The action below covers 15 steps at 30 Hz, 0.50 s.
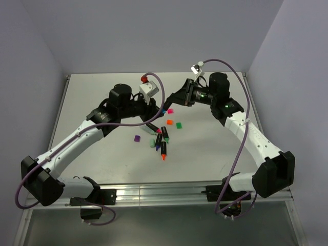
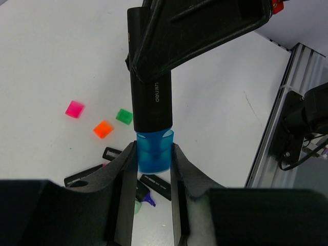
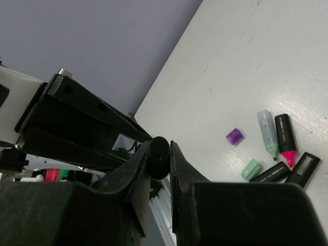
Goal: Insert the pens into the pen caps
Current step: Insert the pen cap onto the pen.
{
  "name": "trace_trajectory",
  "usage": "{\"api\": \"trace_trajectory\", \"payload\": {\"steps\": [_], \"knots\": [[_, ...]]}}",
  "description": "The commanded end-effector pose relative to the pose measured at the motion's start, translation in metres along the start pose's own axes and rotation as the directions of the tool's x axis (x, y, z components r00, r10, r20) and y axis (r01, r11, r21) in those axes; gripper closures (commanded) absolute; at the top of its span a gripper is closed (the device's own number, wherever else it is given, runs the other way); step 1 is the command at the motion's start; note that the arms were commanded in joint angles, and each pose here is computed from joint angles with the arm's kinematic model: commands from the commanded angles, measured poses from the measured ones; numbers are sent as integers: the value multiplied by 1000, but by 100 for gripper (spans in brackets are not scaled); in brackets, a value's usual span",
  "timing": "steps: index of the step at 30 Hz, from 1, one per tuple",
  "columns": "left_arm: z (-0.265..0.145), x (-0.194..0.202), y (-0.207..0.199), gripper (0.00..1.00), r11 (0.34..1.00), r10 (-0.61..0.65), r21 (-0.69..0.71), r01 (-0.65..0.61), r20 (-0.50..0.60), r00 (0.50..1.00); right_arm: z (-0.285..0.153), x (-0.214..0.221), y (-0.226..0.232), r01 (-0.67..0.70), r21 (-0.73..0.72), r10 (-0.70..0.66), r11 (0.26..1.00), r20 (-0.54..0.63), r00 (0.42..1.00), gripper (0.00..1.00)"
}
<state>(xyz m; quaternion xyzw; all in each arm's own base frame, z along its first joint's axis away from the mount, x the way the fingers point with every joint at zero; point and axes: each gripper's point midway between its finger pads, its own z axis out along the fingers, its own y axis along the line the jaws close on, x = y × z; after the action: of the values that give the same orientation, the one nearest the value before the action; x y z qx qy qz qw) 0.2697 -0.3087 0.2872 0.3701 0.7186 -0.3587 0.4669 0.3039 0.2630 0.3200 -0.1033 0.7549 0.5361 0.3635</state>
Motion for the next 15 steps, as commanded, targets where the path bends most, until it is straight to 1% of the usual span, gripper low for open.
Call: {"api": "trace_trajectory", "payload": {"steps": [1, 10, 15], "knots": [[-2, -24, 0, 100, 1000, 10, -5, -10, 58, 998, 3, 1, 8, 30, -26, -30, 999, -3, 1000, 100], [1, -21, 2, 100, 1000, 15, -8, -15, 29, 999, 10, 14, -3, 37, -16, -38, 999, -34, 999, 100], [7, -22, 8, 100, 999, -31, -21, 31, 3, 1000, 19, 25, -10, 33, -11, -34, 999, -55, 998, 100]]}}
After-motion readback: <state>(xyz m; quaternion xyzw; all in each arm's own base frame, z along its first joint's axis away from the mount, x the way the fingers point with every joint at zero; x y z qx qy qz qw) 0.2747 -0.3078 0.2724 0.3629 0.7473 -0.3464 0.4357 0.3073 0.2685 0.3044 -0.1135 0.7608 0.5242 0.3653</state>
